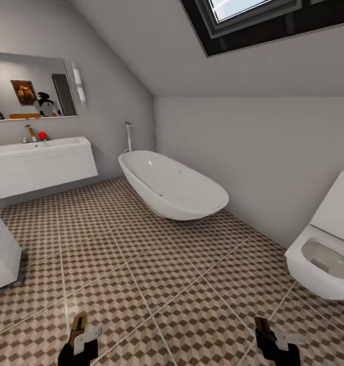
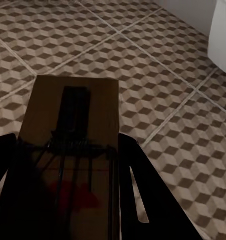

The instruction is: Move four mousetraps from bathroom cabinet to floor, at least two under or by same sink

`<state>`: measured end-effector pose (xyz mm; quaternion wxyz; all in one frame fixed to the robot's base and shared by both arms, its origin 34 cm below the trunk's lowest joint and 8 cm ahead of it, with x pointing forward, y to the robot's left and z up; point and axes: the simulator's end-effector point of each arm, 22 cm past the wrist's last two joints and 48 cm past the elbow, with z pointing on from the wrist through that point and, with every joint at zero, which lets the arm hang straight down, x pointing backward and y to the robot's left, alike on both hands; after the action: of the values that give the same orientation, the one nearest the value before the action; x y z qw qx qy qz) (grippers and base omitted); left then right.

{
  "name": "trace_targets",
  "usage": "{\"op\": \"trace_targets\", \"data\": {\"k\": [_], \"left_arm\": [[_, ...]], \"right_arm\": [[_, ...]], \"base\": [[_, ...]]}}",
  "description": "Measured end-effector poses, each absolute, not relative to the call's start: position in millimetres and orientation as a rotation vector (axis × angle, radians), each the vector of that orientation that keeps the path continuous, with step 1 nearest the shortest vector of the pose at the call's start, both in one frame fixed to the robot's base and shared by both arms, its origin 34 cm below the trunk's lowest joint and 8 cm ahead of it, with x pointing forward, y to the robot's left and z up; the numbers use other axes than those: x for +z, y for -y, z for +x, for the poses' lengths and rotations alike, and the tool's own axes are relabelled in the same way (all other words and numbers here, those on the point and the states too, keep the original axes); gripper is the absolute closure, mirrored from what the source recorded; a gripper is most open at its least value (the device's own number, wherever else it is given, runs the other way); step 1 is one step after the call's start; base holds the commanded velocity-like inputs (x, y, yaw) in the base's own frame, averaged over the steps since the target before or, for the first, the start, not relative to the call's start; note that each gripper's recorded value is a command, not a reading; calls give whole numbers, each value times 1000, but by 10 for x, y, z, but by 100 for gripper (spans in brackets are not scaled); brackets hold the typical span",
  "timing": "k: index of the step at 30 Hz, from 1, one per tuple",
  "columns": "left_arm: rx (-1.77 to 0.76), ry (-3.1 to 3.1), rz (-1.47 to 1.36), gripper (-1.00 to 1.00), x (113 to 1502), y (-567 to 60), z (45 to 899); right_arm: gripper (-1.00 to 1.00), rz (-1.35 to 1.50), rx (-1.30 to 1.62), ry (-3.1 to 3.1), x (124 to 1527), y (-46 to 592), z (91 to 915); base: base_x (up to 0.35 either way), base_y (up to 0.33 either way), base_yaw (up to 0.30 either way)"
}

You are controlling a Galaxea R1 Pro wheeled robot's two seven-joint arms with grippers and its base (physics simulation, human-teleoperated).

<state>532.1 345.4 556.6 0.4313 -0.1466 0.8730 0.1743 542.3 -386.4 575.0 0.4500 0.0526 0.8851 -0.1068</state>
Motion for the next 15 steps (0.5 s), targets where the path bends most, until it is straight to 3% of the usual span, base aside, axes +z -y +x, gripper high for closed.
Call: {"op": "trace_targets", "data": {"k": [15], "left_arm": [[435, -2177, -365, 100, 5566, -3454, 5321]], "right_arm": [[100, 130, -264, -2188, 5750, 3864, 5423]], "base": [[0, 0, 285]]}}
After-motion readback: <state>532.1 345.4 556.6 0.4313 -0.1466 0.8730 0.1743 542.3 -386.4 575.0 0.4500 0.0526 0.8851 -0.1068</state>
